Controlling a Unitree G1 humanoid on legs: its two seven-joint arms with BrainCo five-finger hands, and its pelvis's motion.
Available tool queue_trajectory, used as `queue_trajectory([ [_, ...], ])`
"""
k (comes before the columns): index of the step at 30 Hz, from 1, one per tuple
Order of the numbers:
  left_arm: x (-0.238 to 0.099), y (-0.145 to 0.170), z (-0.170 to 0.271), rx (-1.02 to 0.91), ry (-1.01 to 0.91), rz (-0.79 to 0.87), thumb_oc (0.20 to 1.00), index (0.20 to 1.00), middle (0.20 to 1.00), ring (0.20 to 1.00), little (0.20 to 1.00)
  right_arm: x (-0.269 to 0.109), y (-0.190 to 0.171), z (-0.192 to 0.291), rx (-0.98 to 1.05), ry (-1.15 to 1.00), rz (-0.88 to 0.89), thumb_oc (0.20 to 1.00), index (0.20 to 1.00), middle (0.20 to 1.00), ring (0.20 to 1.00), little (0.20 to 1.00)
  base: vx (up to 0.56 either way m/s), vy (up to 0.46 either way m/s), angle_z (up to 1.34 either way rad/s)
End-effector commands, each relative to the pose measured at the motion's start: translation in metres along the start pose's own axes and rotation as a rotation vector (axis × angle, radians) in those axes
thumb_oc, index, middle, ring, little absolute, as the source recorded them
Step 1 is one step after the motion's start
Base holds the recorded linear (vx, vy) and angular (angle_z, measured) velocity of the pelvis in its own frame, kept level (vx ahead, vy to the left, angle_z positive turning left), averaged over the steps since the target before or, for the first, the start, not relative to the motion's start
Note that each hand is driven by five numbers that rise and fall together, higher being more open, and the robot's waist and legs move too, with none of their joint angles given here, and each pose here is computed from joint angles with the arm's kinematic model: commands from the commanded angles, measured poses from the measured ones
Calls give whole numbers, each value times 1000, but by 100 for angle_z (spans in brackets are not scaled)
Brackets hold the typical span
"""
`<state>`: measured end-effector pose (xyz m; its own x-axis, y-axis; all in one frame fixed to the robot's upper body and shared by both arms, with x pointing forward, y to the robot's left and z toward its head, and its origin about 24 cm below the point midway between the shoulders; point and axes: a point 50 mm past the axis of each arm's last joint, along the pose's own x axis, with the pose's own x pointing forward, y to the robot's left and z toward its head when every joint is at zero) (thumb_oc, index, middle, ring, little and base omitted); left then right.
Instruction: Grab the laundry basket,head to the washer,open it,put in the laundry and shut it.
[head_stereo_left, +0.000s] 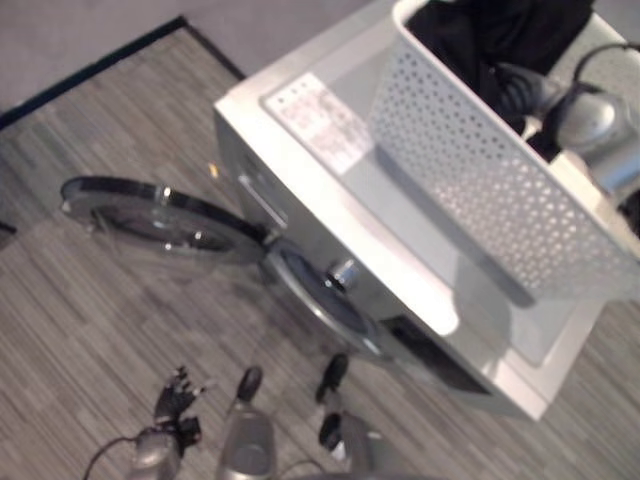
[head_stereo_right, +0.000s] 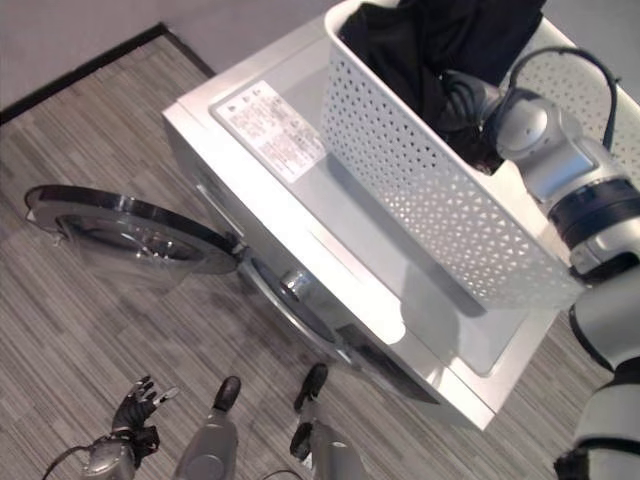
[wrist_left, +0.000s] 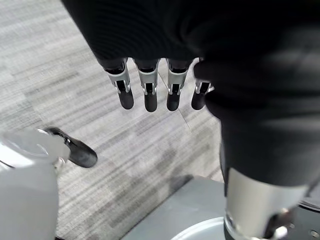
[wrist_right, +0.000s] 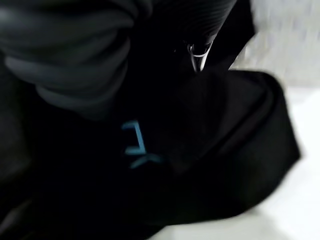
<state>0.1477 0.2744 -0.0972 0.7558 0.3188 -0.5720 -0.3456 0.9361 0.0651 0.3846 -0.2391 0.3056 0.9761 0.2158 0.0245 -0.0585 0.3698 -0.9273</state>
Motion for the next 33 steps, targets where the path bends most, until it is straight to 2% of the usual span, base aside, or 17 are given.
queue_trajectory([
  [1,5,3,23,20,-100,-26,1000,1000,1000,1000,1000,2,44,-8,8,11,237,200,200,200,200,200,0,0,0],
  [5,6,1,21,8,-91,-21,1000,1000,1000,1000,1000,0,64,-13,65,-5,264,200,200,200,200,200,-7,12,5],
  [8,6,0,20,7,-86,-21,1000,1000,1000,1000,1000,0,66,-14,70,-4,262,200,200,200,200,200,-3,6,10],
  [11,6,1,15,-4,-61,5,1000,1000,1000,1000,1000,2,72,-15,113,-11,208,200,200,200,200,200,-5,16,2],
  [13,7,4,12,-24,-47,49,1000,1000,1000,1000,1000,5,52,-19,130,6,32,200,200,200,200,200,-7,44,2],
  [14,7,4,12,-24,-47,49,1000,1000,1000,1000,1000,5,52,-19,131,6,32,200,200,200,200,200,-3,40,-1],
  [15,7,7,12,-33,-42,77,1000,1000,1000,1000,1000,4,39,-15,117,-5,-57,200,200,200,200,200,-4,26,-3],
  [17,7,8,12,-34,-41,89,1000,1000,1000,1000,1000,2,28,-12,101,-21,-126,200,200,200,200,200,4,44,-4],
  [18,6,10,10,-29,-36,106,1000,1000,1000,1000,1000,-4,12,-5,53,-54,-232,200,200,200,200,200,16,54,-7],
  [20,6,11,10,-24,-36,111,1000,1000,1000,1000,1000,-8,2,-2,19,-65,-290,200,200,200,200,200,16,35,-18],
  [22,6,15,9,-5,-24,128,1000,1000,1000,1000,1000,-19,-24,7,-99,-90,-444,200,200,200,200,200,32,31,-22],
  [27,5,21,6,33,-2,148,1000,1000,1000,1000,1000,-41,-45,9,-295,-89,-600,200,200,200,200,200,27,31,-10],
  [33,3,28,-2,54,33,168,1000,1000,1000,1000,1000,-51,-58,3,-333,-49,-686,200,200,200,200,200,17,11,0],
])
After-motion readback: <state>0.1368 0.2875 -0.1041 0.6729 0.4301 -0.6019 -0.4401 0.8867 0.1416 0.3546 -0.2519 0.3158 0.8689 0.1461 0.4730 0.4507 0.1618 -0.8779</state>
